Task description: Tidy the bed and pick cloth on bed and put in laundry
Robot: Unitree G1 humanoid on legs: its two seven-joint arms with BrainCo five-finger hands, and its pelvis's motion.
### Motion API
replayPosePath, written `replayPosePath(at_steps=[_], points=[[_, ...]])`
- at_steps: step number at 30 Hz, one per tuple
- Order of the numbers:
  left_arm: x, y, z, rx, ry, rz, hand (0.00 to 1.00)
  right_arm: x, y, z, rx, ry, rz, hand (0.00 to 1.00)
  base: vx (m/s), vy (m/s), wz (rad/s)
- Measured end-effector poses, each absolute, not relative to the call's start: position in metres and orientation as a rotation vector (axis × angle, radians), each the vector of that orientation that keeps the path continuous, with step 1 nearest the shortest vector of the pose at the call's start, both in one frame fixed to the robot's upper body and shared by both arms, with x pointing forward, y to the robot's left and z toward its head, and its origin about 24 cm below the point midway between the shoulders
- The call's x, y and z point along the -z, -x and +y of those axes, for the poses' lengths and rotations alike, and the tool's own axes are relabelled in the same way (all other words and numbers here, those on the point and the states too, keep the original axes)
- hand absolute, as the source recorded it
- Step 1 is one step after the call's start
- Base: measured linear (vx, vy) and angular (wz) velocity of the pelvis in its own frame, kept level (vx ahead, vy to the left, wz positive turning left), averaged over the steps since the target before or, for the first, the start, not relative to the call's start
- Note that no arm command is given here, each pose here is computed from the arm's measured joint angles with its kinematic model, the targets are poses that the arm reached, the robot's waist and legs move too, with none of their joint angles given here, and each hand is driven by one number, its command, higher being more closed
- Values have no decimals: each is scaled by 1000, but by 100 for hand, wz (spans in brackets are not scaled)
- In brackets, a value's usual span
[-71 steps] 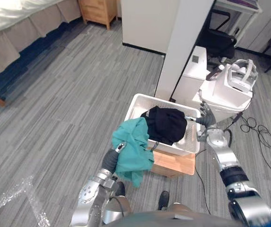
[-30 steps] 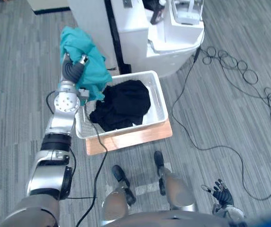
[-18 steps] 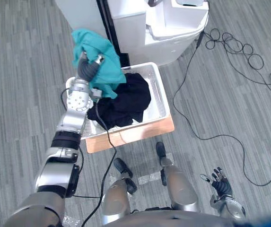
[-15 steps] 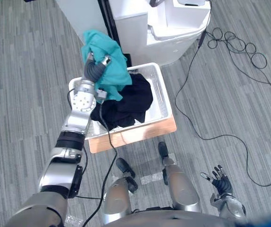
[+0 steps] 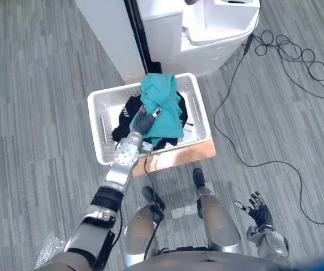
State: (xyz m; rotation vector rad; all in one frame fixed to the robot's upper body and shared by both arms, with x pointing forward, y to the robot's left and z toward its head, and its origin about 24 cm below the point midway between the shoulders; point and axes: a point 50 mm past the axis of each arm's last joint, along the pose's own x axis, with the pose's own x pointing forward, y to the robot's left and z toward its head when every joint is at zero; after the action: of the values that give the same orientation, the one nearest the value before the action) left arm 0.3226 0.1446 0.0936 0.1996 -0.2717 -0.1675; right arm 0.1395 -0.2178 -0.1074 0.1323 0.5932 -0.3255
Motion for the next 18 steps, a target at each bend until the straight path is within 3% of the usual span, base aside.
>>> replayPosePath(at_steps=[8,18], points=[[-90,-322,143,124,-202,-235,0,109,-138,-219,333,-134,605,0,17,-35,0],[-96,-324,175,16,-190,-238,0,115,-131,-219,341,-136,644,0,9,-6,8]])
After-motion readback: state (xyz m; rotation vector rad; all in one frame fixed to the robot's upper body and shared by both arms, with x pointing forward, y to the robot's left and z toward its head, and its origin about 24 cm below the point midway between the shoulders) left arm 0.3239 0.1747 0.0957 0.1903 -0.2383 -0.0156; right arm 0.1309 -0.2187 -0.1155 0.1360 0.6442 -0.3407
